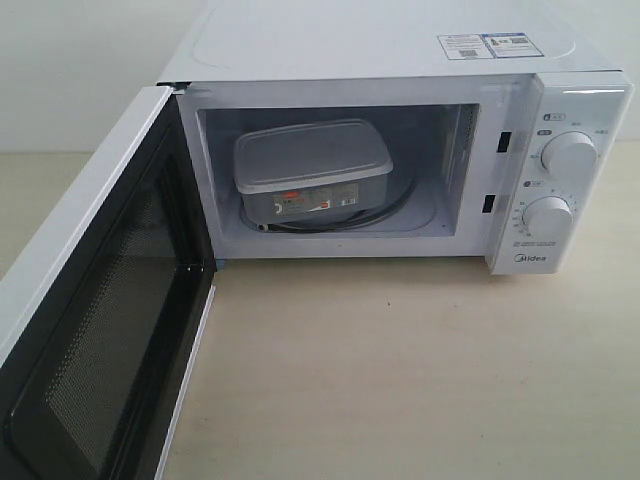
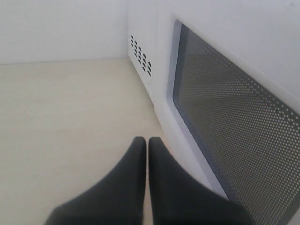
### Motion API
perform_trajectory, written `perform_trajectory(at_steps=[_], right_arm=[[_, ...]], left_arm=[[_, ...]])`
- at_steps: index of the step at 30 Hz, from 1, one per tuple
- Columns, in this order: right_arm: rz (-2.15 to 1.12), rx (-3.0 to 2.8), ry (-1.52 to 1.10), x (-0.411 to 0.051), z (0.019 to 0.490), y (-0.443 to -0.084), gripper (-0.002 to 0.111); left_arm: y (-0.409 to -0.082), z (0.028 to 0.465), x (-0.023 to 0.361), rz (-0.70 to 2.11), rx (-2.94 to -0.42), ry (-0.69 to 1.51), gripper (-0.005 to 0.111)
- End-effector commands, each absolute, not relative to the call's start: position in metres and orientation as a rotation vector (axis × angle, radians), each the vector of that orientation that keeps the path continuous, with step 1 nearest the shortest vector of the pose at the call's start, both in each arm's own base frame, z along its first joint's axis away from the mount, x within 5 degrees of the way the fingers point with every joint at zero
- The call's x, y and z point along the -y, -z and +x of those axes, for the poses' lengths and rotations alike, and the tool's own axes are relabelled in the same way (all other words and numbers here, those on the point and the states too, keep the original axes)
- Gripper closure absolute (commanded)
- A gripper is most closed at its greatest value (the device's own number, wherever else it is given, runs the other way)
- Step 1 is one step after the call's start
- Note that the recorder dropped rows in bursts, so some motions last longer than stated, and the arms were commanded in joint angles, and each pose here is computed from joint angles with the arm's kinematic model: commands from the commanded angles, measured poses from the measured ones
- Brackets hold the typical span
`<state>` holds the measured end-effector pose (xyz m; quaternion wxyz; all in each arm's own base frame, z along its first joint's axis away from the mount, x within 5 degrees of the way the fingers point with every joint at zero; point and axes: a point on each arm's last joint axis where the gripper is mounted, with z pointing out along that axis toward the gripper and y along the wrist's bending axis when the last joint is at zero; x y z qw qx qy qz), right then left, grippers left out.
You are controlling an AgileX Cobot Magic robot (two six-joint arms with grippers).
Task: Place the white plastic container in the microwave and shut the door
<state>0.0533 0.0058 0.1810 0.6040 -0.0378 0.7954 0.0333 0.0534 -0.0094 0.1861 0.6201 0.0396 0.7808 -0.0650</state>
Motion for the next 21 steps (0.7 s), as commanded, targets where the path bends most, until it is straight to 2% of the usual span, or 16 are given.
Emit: perform_trajectory(at_steps=[1, 21], right_arm=[[-0.091, -1.832, -0.066, -0.0054, 0.0531, -0.1817, 0.108], [-0.091, -1.832, -0.066, -0.0054, 0.0531, -0.1817, 0.108]], left_arm=[[-0.1850, 0.0534, 0.0092, 0.081, -1.796, 0.152, 0.103], [-0.1848, 0.0534, 0.0093, 0.085, -1.798, 0.152, 0.103]])
